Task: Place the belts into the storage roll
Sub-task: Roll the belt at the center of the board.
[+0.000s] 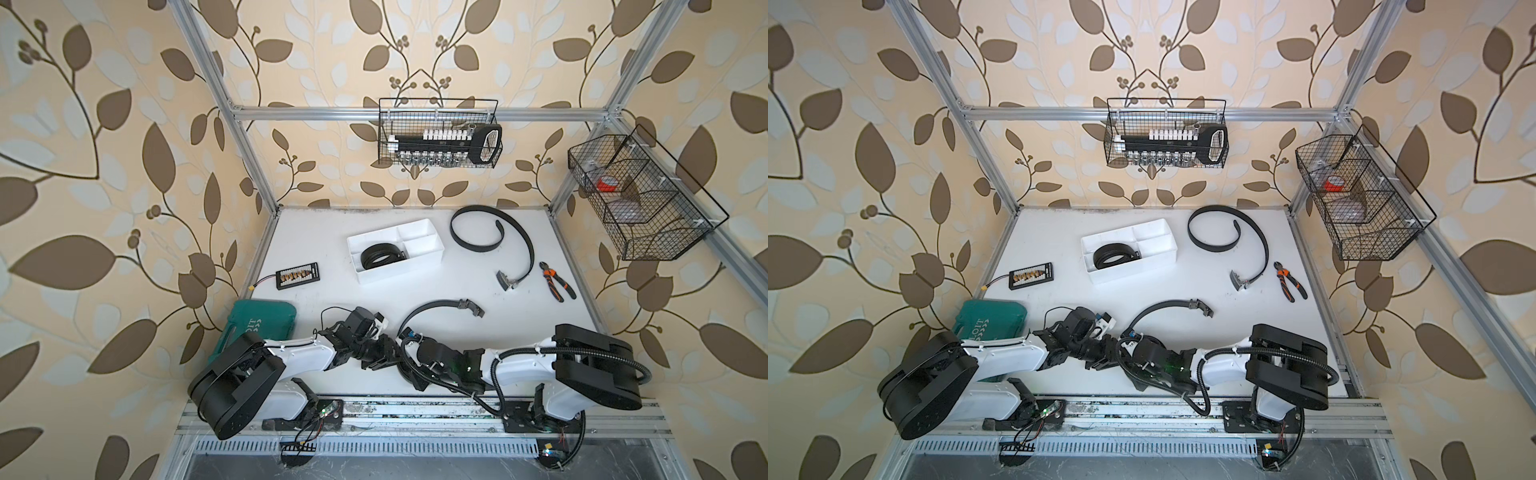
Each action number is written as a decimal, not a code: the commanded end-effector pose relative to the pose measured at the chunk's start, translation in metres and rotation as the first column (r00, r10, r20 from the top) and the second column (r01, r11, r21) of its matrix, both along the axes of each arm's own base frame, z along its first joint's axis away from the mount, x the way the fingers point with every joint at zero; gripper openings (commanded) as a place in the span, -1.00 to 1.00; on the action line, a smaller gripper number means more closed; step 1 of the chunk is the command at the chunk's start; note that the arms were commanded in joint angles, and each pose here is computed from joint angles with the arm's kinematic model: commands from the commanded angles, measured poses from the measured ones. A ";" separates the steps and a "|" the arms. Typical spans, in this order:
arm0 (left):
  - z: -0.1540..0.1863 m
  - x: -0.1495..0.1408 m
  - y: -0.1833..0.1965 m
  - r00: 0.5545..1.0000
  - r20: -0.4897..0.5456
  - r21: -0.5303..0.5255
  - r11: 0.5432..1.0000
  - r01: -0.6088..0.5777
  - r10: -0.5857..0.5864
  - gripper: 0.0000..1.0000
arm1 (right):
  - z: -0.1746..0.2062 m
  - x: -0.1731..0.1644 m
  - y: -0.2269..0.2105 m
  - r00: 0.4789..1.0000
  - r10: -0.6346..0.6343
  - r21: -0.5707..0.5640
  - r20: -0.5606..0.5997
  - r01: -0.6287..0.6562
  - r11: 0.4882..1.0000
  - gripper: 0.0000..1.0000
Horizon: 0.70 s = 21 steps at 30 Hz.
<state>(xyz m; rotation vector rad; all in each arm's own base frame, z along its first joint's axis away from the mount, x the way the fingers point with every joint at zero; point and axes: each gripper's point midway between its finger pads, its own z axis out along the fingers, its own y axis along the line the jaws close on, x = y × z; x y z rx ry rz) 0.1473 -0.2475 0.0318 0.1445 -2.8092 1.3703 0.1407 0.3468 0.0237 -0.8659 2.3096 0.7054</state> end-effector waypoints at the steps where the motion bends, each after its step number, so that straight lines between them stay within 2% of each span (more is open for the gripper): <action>1: 0.028 0.015 -0.015 0.990 0.140 -0.108 0.994 0.006 0.009 -0.14 | -0.008 -0.013 -0.001 0.999 0.045 -0.013 -0.029 -0.045 0.999 -0.96; 5: 0.032 0.015 -0.010 0.986 0.164 -0.120 0.992 -0.022 0.042 -0.05 | -0.010 -0.013 0.000 0.999 0.043 -0.023 -0.034 -0.044 0.999 -0.96; 11: 0.025 0.014 -0.007 0.987 0.159 -0.084 0.996 -0.026 0.039 -0.03 | -0.007 -0.015 0.003 0.998 0.055 -0.007 -0.038 -0.055 0.998 -0.96; 18: 0.013 0.011 -0.013 0.988 0.152 -0.038 0.999 -0.030 0.036 -0.09 | -0.002 -0.022 0.008 0.995 0.075 0.054 -0.068 -0.071 0.996 -0.94; 21: 0.006 0.008 -0.014 0.989 0.146 -0.011 0.999 -0.030 0.031 -0.19 | 0.000 -0.025 0.011 0.993 0.083 0.078 -0.085 -0.077 0.994 -0.93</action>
